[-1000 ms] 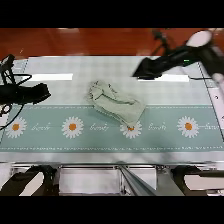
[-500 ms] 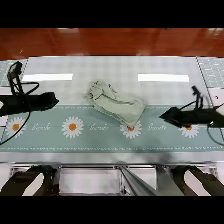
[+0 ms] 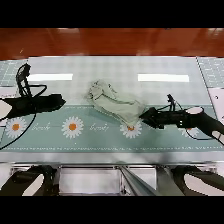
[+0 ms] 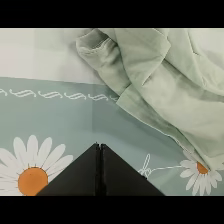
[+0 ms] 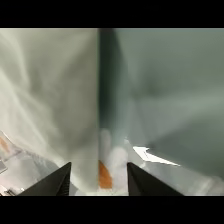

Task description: Fold the shirts.

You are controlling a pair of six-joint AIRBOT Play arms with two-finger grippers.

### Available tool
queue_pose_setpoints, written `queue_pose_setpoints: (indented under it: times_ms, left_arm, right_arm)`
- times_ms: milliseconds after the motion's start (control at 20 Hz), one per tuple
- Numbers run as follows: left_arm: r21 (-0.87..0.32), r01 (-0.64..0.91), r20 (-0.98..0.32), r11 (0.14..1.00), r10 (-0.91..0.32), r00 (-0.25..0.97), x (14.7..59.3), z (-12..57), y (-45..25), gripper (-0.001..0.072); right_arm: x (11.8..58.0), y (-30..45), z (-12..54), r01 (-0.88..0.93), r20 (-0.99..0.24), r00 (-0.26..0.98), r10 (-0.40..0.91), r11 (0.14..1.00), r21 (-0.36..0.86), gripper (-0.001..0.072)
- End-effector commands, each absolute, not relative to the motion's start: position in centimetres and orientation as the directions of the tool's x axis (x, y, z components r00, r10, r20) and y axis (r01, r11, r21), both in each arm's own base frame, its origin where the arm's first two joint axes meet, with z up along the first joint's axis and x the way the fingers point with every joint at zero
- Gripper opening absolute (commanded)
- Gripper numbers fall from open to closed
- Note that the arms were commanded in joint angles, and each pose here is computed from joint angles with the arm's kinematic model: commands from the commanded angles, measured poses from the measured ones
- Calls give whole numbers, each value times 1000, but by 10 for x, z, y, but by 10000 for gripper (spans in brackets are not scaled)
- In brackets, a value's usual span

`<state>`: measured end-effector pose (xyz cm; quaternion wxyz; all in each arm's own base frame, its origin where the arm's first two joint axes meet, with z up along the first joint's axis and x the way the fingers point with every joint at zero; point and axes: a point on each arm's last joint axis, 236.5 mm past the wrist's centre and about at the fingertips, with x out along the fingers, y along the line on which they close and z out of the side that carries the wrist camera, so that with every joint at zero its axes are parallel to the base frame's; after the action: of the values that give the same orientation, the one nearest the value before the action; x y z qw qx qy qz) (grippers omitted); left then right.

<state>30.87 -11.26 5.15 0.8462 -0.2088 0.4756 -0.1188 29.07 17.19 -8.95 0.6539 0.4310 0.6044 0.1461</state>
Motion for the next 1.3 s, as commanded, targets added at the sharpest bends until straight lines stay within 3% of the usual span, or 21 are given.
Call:
queue_pose_setpoints:
  times_ms: [0, 200, 250, 350, 650, 900, 1000, 1250]
  left_arm:
    - [-468, 4, -745, 883, -397, 536, 313, 54, -113, 22]
    - [-469, 4, -741, 883, -396, 543, 314, 55, -112, 22]
    - [-469, 4, -741, 883, -396, 543, 314, 55, -112, 22]
    - [-469, 4, -741, 883, -396, 543, 314, 55, -112, 22]
    - [-469, 5, -739, 883, -395, 546, 315, 55, -112, 22]
    - [-470, 5, -731, 883, -392, 558, 318, 57, -111, 23]
    - [-470, 5, -731, 883, -392, 558, 318, 57, -111, 23]
    - [-470, 5, -734, 883, -394, 553, 317, 56, -112, 22]
  right_arm:
    - [312, 206, -95, 310, -648, 200, 735, 580, 753, 406]
    - [330, 233, -101, 283, -646, 158, 746, 593, 754, 393]
    - [334, 237, -99, 273, -643, 156, 750, 593, 758, 341]
    - [343, 245, -84, 210, -618, 159, 770, 585, 783, 29]
    - [392, 257, 10, -72, -607, 156, 779, 622, 780, 32]
    - [434, 218, 112, -240, -742, 262, 617, 787, 569, 32]
    - [438, 186, 151, -250, -772, 309, 555, 831, 498, 32]
    - [432, 82, 226, -133, -780, 423, 462, 883, 451, 32]
